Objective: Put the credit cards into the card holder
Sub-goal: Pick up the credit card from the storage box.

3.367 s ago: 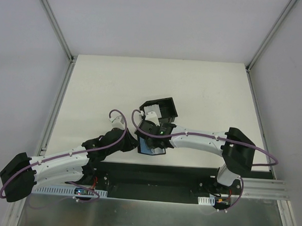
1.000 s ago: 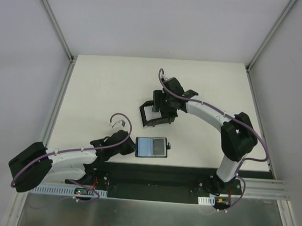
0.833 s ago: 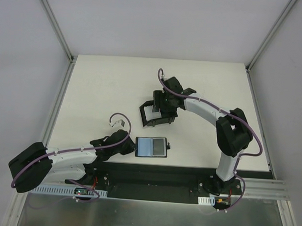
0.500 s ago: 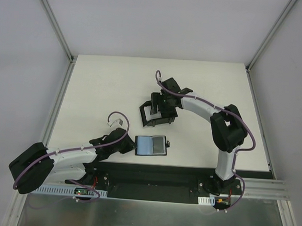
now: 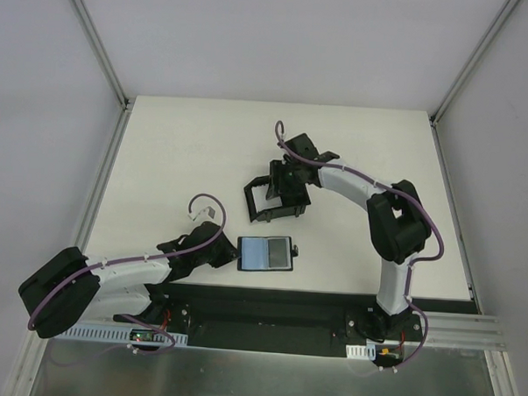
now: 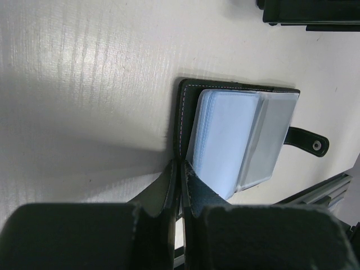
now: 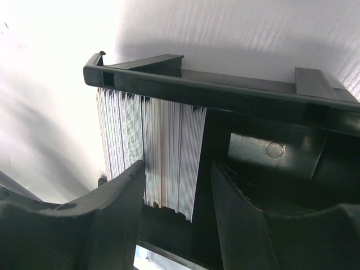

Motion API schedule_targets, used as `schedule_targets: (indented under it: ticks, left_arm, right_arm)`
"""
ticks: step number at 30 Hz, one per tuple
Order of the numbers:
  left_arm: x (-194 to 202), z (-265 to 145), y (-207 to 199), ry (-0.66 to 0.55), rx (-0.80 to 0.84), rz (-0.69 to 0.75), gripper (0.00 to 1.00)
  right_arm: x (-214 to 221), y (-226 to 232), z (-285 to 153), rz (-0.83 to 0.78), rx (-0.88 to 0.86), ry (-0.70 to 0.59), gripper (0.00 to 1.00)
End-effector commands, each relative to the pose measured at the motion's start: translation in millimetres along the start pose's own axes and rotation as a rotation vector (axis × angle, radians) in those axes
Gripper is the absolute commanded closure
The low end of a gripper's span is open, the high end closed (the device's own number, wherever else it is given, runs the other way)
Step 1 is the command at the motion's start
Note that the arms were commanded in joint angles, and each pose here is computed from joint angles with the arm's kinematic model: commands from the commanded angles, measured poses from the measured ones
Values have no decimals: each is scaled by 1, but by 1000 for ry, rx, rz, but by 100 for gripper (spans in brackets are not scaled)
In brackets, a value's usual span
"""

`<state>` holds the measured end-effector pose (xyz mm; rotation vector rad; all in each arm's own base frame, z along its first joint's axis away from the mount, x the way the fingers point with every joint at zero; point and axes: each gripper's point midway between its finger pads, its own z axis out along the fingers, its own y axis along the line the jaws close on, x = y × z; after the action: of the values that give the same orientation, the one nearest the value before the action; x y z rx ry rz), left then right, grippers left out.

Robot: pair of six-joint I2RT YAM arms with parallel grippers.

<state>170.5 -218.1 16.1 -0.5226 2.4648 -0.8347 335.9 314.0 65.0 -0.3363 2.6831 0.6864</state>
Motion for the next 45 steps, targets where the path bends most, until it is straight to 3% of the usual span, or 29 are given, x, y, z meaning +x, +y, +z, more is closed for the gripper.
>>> schedule_targets:
  ticks: [1,16,32,45]
  left_arm:
    - [3,2,11,16,-29,6,100]
    - [5,3,11,23,-28,7,100]
    - [6,3,11,33,-23,5,100]
    - [7,-1,15,28,-10,-5,100]
  right_arm:
    - [-23,20,-24,-41,-63,-79,50]
    - [-29,15,-36,-31,-52,-111,66]
    - [-42,2,-53,-69,38,-158,99]
    - [-65,4,-110,-157,103,-306,100]
